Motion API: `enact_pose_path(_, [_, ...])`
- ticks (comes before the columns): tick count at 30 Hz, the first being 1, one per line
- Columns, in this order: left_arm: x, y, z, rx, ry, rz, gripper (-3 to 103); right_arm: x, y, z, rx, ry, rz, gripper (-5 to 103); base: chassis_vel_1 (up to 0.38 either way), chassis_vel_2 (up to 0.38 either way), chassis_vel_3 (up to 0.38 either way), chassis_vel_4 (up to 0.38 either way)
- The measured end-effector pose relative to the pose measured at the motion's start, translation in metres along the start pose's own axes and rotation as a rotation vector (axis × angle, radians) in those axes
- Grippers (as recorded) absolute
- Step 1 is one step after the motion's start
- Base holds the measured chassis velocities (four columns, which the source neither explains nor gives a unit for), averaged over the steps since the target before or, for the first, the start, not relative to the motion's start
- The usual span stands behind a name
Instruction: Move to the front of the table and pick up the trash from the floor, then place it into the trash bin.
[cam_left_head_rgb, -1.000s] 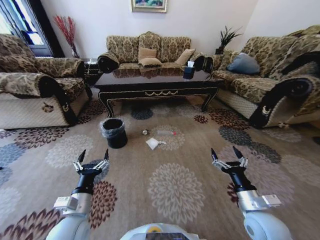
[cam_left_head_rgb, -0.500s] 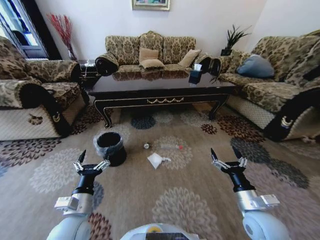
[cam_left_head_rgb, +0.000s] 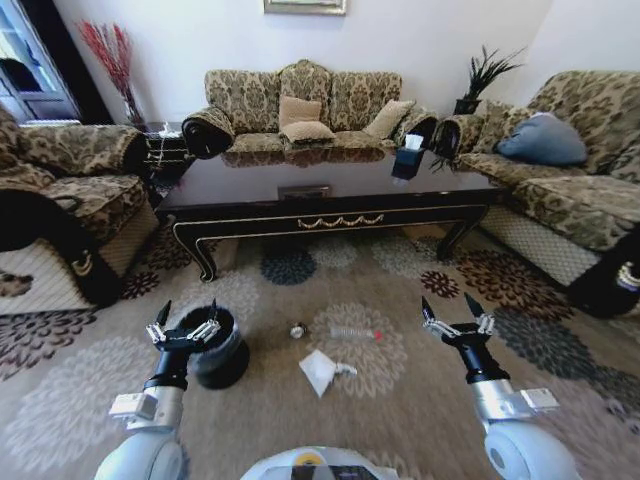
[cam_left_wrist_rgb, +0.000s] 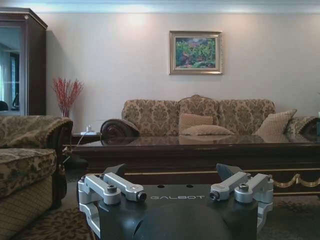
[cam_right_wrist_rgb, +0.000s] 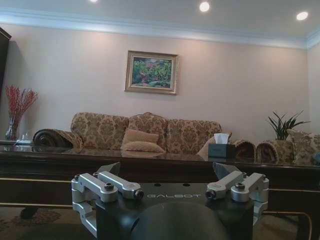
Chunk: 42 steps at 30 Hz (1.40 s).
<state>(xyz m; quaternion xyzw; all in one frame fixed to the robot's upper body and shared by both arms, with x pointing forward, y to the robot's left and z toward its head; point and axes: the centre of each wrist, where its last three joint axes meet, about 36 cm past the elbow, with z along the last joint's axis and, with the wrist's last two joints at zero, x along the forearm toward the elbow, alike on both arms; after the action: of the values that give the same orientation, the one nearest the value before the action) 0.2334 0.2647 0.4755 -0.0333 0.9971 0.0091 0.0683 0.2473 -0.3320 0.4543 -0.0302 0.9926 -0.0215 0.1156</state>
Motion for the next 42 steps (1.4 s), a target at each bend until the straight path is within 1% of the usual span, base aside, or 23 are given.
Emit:
enact_pose_path(5, [0.000,0.000,0.001,0.001,0.001,-0.001,100,-0.001,-0.001,0.001,0.007,-0.013,-0.008,100,-0.134,0.142,0.133,-0.159])
enact_pose_path(18, [0.000,0.000,0.001,0.001,-0.001,-0.005,100,0.001,-0.001,0.003,0.012,-0.010,-0.008,100,0.010,-0.019,-0.019,0.011])
enact_pose_path(20, [-0.002,0.000,0.002,-0.001,0.009,-0.030,100,0.001,-0.001,0.004,0.012,-0.014,-0.007,100,0.000,0.000,0.000,0.000])
enact_pose_path(21, [-0.004,0.000,0.003,-0.004,0.026,-0.059,100,0.001,-0.002,0.005,0.012,-0.015,-0.007,100,0.000,0.000,0.000,0.000])
enact_pose_path(22, [-0.004,0.000,0.003,-0.004,0.026,-0.059,100,0.001,-0.002,0.005,0.012,-0.015,-0.007,100,0.000,0.000,0.000,0.000])
enact_pose_path(24, [-0.010,0.001,0.002,-0.009,0.092,-0.128,100,0.002,-0.002,0.006,0.012,-0.015,-0.007,100,0.000,0.000,0.000,0.000])
enact_pose_path(27, [-0.020,0.009,-0.001,-0.015,0.201,-0.176,100,0.002,-0.001,0.007,0.013,-0.014,-0.008,100,0.000,0.000,0.000,0.000])
enact_pose_path(28, [-0.020,0.009,-0.001,-0.015,0.201,-0.176,100,0.002,-0.001,0.007,0.013,-0.014,-0.008,100,0.000,0.000,0.000,0.000])
enact_pose_path(29, [-0.024,0.012,-0.002,-0.020,0.228,-0.186,100,0.003,-0.001,0.008,0.014,-0.012,-0.009,100,0.000,0.000,0.000,0.000])
enact_pose_path(31, [-0.034,0.019,-0.012,-0.026,0.367,-0.210,100,0.004,-0.001,0.009,0.019,-0.007,-0.009,100,0.000,0.000,0.000,0.000])
enact_pose_path(32, [-0.034,0.019,-0.012,-0.026,0.367,-0.210,100,0.004,-0.001,0.009,0.019,-0.007,-0.009,100,0.000,0.000,0.000,0.000])
enact_pose_path(33, [-0.041,0.021,-0.020,-0.005,0.464,-0.217,100,0.005,-0.001,0.011,0.022,-0.004,-0.009,100,0.000,0.000,0.000,0.000])
enact_pose_path(34, [-0.043,0.022,-0.023,0.005,0.490,-0.218,100,0.005,-0.001,0.011,0.022,-0.003,-0.009,100,0.000,0.000,0.000,0.000])
enact_pose_path(35, [-0.049,0.024,-0.029,0.036,0.564,-0.221,100,0.006,0.000,0.012,0.024,-0.001,-0.008,100,0.000,0.000,0.000,0.000])
enact_pose_path(36, [-0.053,0.026,-0.033,0.059,0.600,-0.220,100,0.007,0.000,0.012,0.025,0.001,-0.007,100,0.000,0.000,0.000,0.000])
enact_pose_path(37, [-0.060,0.031,-0.035,0.100,0.632,-0.213,100,0.007,0.000,0.013,0.027,0.003,-0.006,100,0.000,0.000,0.000,0.000])
enact_pose_path(38, [-0.060,0.031,-0.035,0.100,0.632,-0.213,100,0.007,0.000,0.013,0.027,0.003,-0.006,100,0.000,0.000,0.000,0.000])
enact_pose_path(40, [-0.066,0.038,-0.030,0.115,0.661,-0.215,100,0.008,-0.001,0.014,0.029,0.004,-0.005,100,0.000,0.000,0.000,0.000])
enact_pose_path(42, [-0.073,0.048,-0.013,0.113,0.701,-0.234,100,0.009,-0.001,0.014,0.032,0.007,-0.002,100,0.000,0.000,0.000,0.000])
